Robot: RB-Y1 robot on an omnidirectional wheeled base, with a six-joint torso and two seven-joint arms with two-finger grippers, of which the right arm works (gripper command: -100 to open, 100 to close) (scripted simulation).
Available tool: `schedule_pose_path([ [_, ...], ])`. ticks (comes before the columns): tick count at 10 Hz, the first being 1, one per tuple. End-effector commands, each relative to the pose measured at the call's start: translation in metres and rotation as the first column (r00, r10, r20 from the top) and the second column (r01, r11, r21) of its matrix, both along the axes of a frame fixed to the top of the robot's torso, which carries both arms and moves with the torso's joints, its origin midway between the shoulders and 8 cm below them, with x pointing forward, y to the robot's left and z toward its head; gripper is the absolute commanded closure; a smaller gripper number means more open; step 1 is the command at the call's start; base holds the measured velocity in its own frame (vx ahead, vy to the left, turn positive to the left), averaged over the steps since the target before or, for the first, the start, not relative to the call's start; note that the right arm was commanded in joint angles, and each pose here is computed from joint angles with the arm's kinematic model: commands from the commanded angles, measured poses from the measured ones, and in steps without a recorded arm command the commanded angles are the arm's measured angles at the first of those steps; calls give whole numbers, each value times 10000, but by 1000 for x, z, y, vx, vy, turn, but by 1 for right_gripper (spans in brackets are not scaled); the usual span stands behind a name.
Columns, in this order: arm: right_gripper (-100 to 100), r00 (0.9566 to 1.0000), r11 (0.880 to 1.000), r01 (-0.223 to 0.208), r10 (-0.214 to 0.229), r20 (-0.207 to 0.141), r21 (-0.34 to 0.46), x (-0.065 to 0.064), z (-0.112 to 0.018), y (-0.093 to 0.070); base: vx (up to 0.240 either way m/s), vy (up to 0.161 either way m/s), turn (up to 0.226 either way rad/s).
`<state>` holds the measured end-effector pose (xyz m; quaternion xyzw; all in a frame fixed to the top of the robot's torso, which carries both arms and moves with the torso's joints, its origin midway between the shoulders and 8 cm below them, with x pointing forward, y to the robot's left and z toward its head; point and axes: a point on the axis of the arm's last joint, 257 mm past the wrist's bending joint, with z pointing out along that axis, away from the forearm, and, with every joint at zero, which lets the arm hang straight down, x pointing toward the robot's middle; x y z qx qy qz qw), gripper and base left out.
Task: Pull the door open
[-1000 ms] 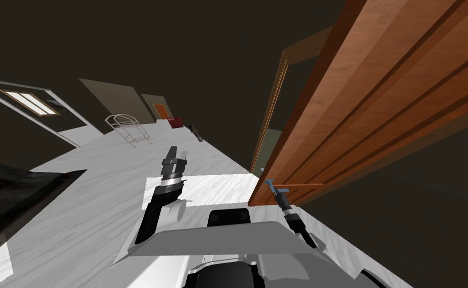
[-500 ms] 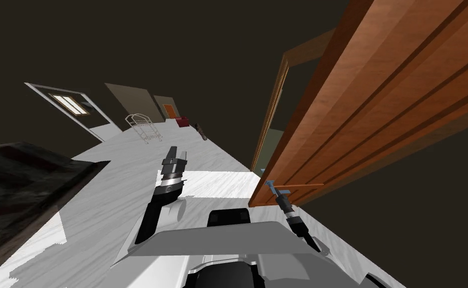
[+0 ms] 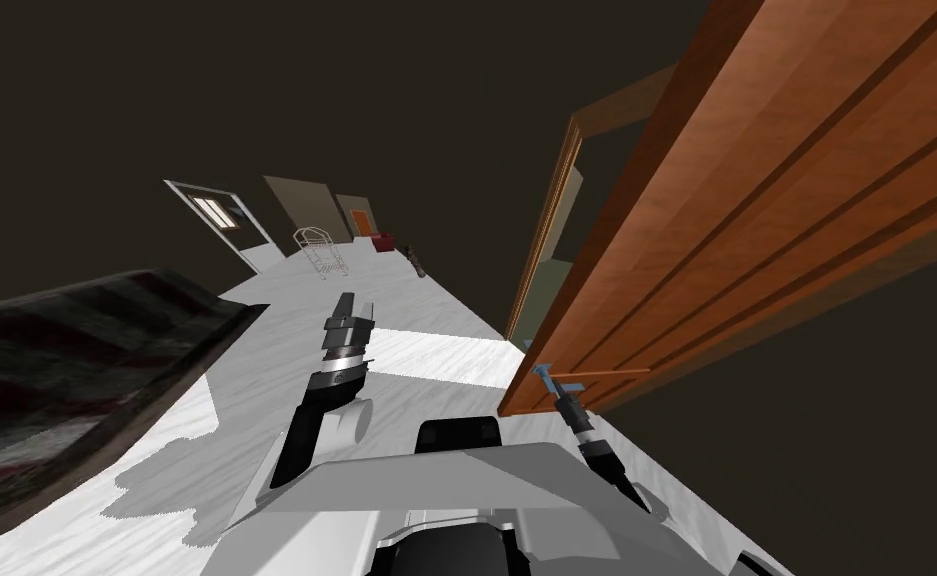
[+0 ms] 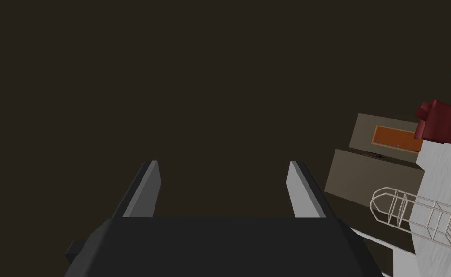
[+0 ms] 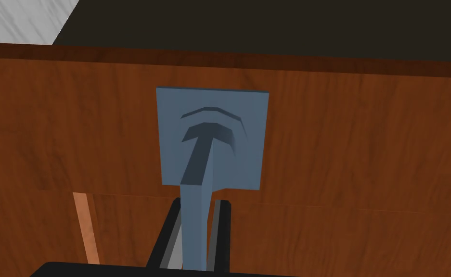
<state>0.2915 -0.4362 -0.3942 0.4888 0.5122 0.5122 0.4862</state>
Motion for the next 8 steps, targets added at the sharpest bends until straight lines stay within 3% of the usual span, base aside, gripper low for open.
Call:
schedule_pose_path([
  [1, 100, 10000, 10000, -27, 27, 14, -19, -6, 1, -3, -184, -58, 148],
  [3, 100, 10000, 10000, -73, 73, 24, -24, -11, 2, -4, -184, -60, 125],
  [5, 100, 9999, 9999, -120, 120, -39, 22, -4, -2, 2, -100, -21, 69],
  [8, 100, 9999, 9999, -140, 140, -35, 22, 5, -2, 5, -204, -59, 115],
])
